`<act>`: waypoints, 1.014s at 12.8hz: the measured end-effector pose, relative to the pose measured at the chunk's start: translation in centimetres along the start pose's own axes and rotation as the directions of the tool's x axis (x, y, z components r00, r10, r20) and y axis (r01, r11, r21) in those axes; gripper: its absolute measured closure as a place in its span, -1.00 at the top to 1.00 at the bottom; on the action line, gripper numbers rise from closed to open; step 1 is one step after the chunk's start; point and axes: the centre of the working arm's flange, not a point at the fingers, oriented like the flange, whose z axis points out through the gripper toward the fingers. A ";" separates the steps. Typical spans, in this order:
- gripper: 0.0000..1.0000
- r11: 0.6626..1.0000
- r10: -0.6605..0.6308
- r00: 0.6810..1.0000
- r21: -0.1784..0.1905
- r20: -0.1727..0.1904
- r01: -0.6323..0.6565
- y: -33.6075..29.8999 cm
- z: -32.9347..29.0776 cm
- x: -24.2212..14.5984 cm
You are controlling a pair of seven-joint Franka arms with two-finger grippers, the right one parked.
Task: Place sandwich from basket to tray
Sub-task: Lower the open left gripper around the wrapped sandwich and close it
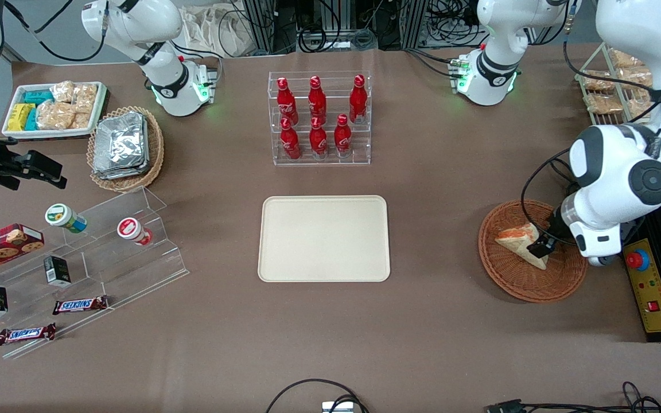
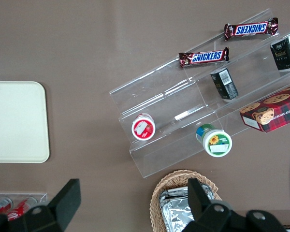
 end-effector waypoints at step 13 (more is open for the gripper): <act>1.00 0.999 -0.046 0.999 0.001 0.002 0.046 -1.2 6.0 -0.6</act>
